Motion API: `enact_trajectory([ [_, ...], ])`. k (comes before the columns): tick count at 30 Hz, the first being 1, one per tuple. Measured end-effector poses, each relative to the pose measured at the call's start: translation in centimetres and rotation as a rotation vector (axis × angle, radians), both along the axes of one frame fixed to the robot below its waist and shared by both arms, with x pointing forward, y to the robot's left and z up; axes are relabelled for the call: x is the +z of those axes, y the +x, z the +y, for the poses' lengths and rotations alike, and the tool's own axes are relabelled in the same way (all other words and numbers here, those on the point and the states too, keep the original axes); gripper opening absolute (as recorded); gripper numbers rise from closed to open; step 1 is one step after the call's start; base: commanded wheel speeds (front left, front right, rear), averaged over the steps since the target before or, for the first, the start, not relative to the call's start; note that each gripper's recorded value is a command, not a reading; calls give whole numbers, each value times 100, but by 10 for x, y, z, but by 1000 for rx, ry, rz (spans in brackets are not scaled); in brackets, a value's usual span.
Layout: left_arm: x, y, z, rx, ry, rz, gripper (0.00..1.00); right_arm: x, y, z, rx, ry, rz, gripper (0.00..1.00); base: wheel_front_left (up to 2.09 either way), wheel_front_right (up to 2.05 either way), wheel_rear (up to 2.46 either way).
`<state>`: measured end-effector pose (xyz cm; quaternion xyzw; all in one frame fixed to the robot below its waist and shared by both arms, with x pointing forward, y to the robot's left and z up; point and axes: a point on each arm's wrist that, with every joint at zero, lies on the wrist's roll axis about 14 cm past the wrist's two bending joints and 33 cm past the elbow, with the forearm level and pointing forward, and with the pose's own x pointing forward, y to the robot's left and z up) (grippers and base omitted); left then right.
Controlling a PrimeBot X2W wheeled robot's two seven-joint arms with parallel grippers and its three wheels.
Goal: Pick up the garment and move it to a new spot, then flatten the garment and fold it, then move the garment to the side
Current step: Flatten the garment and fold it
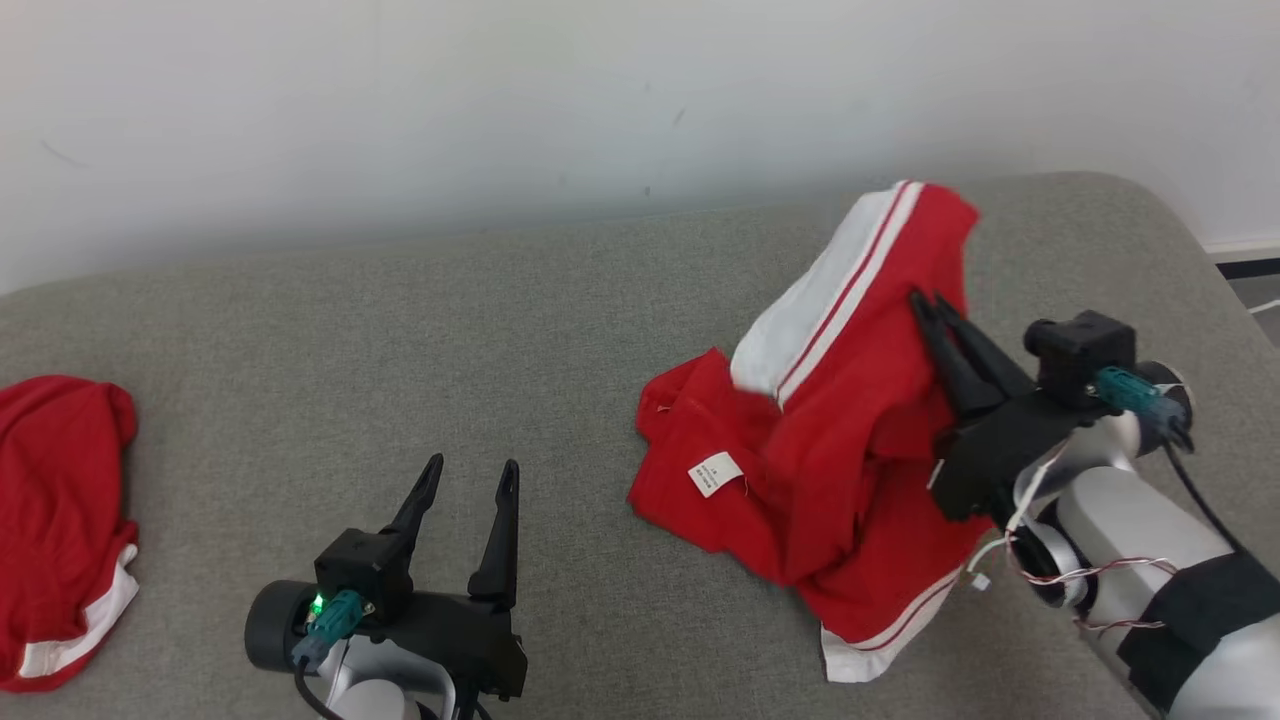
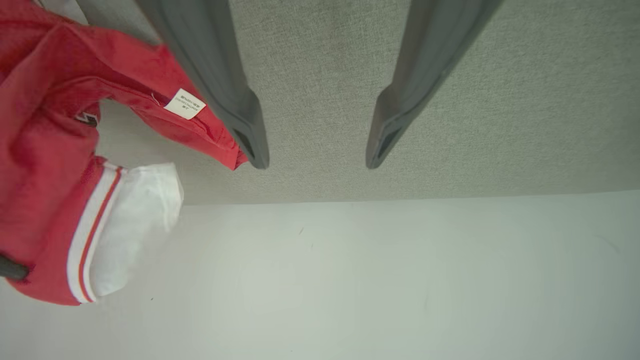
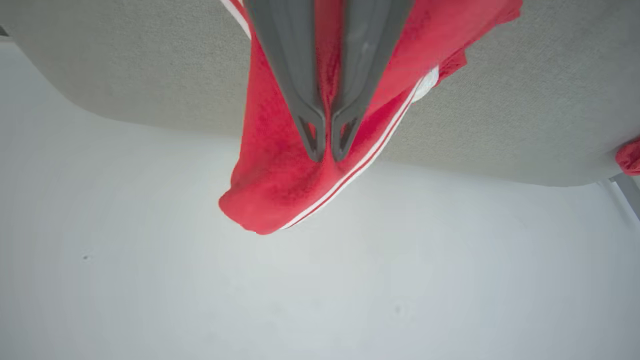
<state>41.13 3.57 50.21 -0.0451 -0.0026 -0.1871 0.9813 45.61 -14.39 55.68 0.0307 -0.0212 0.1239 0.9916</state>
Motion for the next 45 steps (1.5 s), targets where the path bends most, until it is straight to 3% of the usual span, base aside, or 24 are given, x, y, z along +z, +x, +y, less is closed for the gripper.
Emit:
enact_trajectory([
  [3, 1, 0, -4, -11, -4, -1, 100, 0, -3, -33, -71, -36, -14, 0, 0, 0, 0],
  [6, 1, -1, -8, -19, -10, 1, 100, -26, -18, -65, -142, -66, 51, 0, 0, 0, 0],
  [14, -6, -3, -21, -71, -17, 26, 100, -101, -67, -88, -232, -24, 261, 0, 0, 0, 0],
  [15, -8, -4, -24, -84, -16, 30, 100, -105, -69, -87, -239, -8, 274, 21, 0, 0, 0],
  [16, -10, -5, -28, -102, -14, 35, 100, -108, -71, -85, -241, 4, 281, 89, 0, 0, 0],
  [17, -12, -6, -32, -120, -13, 43, 100, -109, -73, -84, -245, 15, 285, 100, 0, 0, 0],
  [24, -7, 5, -68, -278, 18, 51, 100, -93, -70, -91, -274, 56, 232, 100, 0, 0, 0],
  [30, -9, 25, -86, -335, 26, 103, 100, -60, -60, -92, -274, 65, 127, 100, 0, 0, 0],
  [45, -54, 53, -139, -470, 129, 290, 100, -69, -78, -119, -382, 75, 145, 100, 0, 0, 0],
])
